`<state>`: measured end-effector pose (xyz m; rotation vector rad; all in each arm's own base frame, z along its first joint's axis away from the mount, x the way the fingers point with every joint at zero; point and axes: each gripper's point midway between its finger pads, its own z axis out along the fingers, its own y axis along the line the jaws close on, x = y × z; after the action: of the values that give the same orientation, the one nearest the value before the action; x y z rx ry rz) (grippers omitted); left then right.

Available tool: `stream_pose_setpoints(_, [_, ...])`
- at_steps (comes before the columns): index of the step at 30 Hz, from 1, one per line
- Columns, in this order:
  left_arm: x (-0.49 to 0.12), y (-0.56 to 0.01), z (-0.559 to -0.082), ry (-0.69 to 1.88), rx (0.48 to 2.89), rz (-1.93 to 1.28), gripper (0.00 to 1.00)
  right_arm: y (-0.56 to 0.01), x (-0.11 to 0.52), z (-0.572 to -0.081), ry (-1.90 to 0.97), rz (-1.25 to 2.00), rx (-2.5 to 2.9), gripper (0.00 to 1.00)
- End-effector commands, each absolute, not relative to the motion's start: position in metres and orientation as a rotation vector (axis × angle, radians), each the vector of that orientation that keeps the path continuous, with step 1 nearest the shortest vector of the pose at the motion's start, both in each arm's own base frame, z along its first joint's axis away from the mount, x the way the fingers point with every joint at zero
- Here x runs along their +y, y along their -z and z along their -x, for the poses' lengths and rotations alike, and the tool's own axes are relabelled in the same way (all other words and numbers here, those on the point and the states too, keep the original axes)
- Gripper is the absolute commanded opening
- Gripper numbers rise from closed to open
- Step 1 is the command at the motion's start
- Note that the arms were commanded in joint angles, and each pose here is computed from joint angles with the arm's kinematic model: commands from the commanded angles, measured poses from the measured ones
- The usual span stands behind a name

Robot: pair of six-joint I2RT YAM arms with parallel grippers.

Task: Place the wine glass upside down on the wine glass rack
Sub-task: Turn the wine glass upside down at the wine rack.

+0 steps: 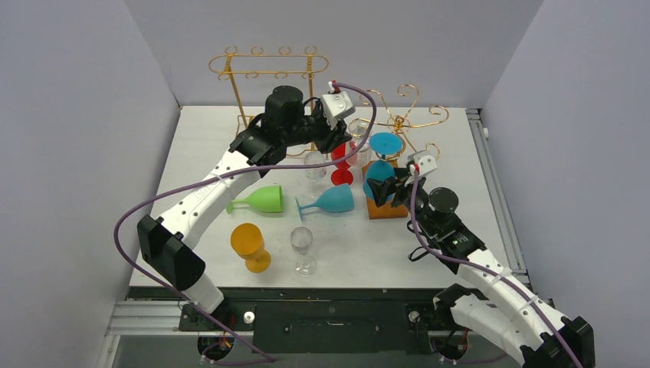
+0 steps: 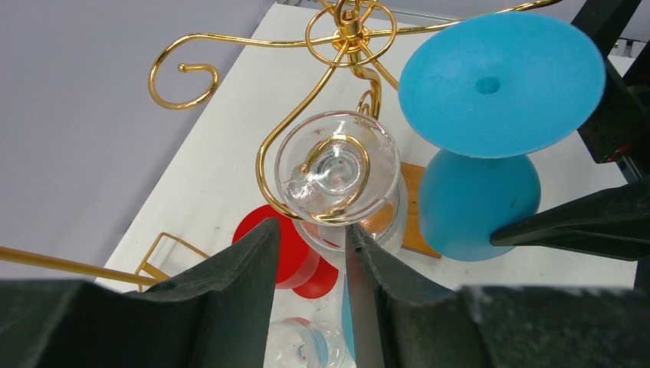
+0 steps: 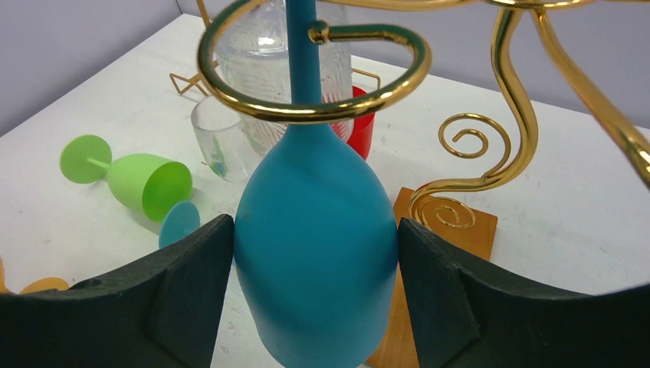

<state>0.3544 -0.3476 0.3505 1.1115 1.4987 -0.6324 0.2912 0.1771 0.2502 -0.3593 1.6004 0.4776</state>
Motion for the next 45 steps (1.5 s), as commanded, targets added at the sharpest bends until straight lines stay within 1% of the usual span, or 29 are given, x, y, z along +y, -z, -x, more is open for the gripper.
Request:
stream_pose_setpoints(1, [-0.355,-0.381,-0.356,0.643,1.410,-1.080,0.33,-0.278,0.186,-0.282,-0.543,0.390,1.475,0.51])
stream_pose_setpoints(8, [-0.353,-0.380,-0.358,0.629,1.416,-1.075,0.33,-0.273,0.186,-0.274,-0.556,0.408,1.471,0.51])
stream_pose_setpoints(15, [-0.350,-0.383,-0.357,0.614,1.415,-1.072,0.33,-0.269,0.174,-0.272,-0.542,0.334,1.462,0.51])
stream_pose_setpoints(21, [-0.349,-0.383,-0.356,0.613,1.420,-1.071,0.33,-0.261,0.172,-0.275,-0.548,0.295,1.474,0.53])
stream_pose_setpoints(22, [-0.349,-0.383,-0.356,0.615,1.419,-1.071,0.33,-0.259,0.173,-0.275,-0.552,0.292,1.480,0.55])
stream_pose_setpoints(24, [-0.349,-0.383,-0.356,0.614,1.421,-1.068,0.33,-0.255,0.174,-0.275,-0.556,0.290,1.495,0.76])
stream_pose_setpoints(25, [-0.349,-0.383,-0.357,0.615,1.421,-1.065,0.33,-0.253,0.174,-0.275,-0.554,0.291,1.501,0.77])
stream_pose_setpoints(33, [-0.353,-0.382,-0.357,0.626,1.423,-1.064,0.32,-0.241,0.170,-0.269,-0.557,0.273,1.557,0.78])
stream_pose_setpoints(45, [-0.355,-0.384,-0.356,0.623,1.430,-1.066,0.32,-0.235,0.155,-0.240,-0.603,0.134,1.602,0.79])
